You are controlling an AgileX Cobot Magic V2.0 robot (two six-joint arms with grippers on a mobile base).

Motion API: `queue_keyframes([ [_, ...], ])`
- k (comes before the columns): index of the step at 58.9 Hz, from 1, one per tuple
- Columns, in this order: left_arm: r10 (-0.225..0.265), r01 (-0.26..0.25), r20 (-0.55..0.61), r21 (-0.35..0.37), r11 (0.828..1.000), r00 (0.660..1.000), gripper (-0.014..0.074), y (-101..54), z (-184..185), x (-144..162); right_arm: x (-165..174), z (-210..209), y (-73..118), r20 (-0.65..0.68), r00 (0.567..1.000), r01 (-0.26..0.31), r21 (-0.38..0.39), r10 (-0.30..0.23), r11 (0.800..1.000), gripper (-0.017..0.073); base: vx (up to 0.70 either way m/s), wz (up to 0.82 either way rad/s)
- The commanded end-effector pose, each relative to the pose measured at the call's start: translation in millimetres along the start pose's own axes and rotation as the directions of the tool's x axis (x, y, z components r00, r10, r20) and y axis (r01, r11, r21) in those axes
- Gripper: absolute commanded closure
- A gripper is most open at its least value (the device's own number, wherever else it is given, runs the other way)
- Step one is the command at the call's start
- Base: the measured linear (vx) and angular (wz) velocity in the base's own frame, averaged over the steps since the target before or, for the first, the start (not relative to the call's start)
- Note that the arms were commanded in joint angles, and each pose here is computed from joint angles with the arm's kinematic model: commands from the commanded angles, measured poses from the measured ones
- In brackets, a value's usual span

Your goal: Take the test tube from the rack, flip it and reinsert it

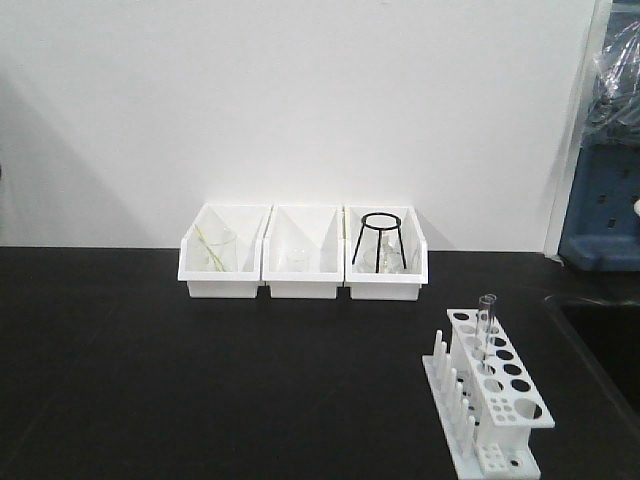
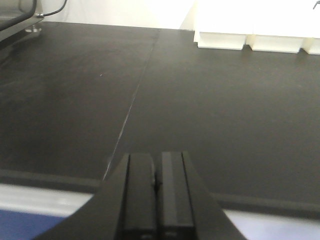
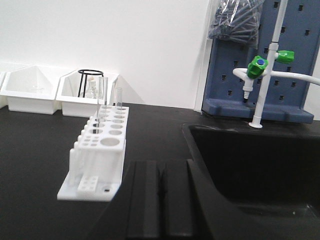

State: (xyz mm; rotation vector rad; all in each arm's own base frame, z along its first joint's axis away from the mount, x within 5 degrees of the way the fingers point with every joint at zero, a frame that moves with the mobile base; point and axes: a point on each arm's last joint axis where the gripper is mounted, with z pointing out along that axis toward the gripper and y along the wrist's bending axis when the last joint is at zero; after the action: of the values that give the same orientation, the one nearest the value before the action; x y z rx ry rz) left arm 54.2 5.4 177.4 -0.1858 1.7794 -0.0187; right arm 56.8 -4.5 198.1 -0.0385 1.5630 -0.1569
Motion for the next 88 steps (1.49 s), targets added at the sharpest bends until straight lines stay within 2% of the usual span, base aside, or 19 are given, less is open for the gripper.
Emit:
queue_keyframes([
  [1,-0.004,0.002,0.096,0.024,1.000,0.995,0.0600,-1.8,-1.2,-8.0,-8.0,-1.1,-0.2,0.092,0.996,0.009,0.003,-0.009,1.000,0.0568,0.33,-0.01],
  [42,-0.004,0.002,0.096,0.024,1.000,0.995,0.0600,-1.8,-1.2,-8.0,-8.0,-1.1,-0.2,0.092,0.996,0.009,0.003,-0.009,1.000,0.0568,0.22,0.00],
  [88,-0.004,0.002,0.096,0.024,1.000,0.995,0.0600,-1.8,-1.2,-8.0,-8.1,-1.1,-0.2,0.093,0.996,0.009,0.004,-0.009,1.000,0.0568,0.02,0.00],
])
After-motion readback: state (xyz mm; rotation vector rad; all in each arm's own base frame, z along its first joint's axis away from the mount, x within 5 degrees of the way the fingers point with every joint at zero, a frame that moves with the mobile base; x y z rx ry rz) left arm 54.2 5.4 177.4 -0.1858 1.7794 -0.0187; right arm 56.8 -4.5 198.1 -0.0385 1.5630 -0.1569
